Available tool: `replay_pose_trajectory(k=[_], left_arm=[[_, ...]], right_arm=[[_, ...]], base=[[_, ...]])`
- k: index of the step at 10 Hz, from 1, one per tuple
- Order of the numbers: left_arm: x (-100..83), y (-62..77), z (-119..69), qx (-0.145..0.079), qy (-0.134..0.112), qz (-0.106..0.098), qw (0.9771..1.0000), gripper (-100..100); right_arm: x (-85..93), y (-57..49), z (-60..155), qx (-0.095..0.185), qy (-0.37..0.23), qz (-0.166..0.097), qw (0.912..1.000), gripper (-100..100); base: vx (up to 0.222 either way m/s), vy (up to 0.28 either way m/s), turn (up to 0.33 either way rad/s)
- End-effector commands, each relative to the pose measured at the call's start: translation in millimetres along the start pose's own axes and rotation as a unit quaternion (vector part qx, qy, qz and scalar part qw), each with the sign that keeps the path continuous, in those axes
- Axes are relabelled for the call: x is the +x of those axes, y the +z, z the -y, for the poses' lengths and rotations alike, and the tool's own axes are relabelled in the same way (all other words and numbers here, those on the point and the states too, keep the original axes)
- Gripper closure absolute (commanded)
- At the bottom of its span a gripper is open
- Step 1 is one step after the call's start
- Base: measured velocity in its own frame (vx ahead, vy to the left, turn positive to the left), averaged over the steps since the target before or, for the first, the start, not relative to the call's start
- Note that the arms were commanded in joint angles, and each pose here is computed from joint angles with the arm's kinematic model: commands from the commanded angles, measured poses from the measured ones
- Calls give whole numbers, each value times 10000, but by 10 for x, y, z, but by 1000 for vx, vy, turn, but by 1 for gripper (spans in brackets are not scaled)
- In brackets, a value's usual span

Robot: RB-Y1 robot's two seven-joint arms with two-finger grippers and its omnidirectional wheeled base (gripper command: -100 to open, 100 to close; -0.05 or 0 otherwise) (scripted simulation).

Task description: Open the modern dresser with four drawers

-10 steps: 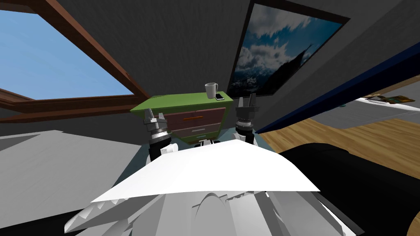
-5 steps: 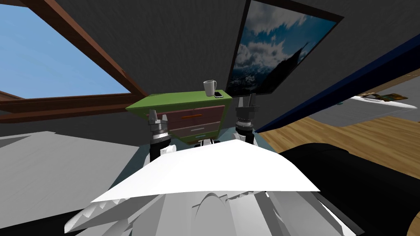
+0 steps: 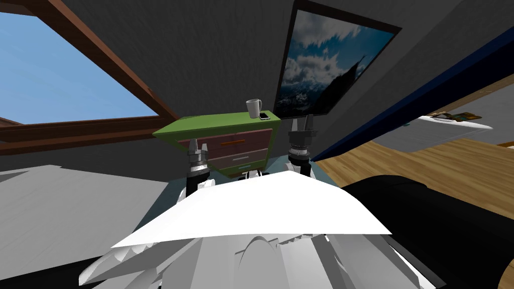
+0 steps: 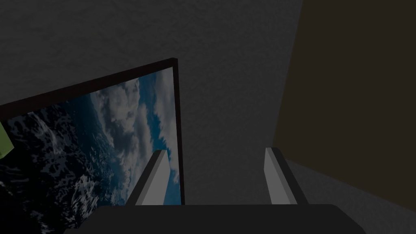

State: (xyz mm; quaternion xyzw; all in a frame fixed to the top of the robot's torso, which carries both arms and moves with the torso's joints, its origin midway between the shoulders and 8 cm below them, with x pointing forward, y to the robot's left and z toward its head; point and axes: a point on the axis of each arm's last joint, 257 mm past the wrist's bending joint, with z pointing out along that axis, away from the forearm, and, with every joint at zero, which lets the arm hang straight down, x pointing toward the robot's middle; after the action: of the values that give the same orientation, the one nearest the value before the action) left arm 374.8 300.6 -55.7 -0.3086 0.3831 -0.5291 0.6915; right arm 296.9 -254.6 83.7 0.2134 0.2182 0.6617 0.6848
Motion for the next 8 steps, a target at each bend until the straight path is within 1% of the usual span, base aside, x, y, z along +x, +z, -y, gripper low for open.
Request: replay_pose_trajectory(k=[1,2,4,5,8], left_arm=[[16,-93,-272,-232,41,-99,9997,-100],[10,-131,-352,-280,60,-129,9995,-100],[10,-143,-382,-313,60,-129,9994,-100],[0,-194,-488,-390,77,-152,9991,-100],[-26,-296,-673,-515,103,-181,9985,-100]], right_arm=[[0,0,0,0,0,0,10000,0],[0,0,0,0,0,0,10000,0],[0,0,0,0,0,0,10000,0],[0,0,0,0,0,0,10000,0],[0,0,0,0,0,0,10000,0]], base=[[-8,-6,-74],[-10,-14,-82],[-6,-9,-6],[-4,-6,-41],[-6,-8,-58]])
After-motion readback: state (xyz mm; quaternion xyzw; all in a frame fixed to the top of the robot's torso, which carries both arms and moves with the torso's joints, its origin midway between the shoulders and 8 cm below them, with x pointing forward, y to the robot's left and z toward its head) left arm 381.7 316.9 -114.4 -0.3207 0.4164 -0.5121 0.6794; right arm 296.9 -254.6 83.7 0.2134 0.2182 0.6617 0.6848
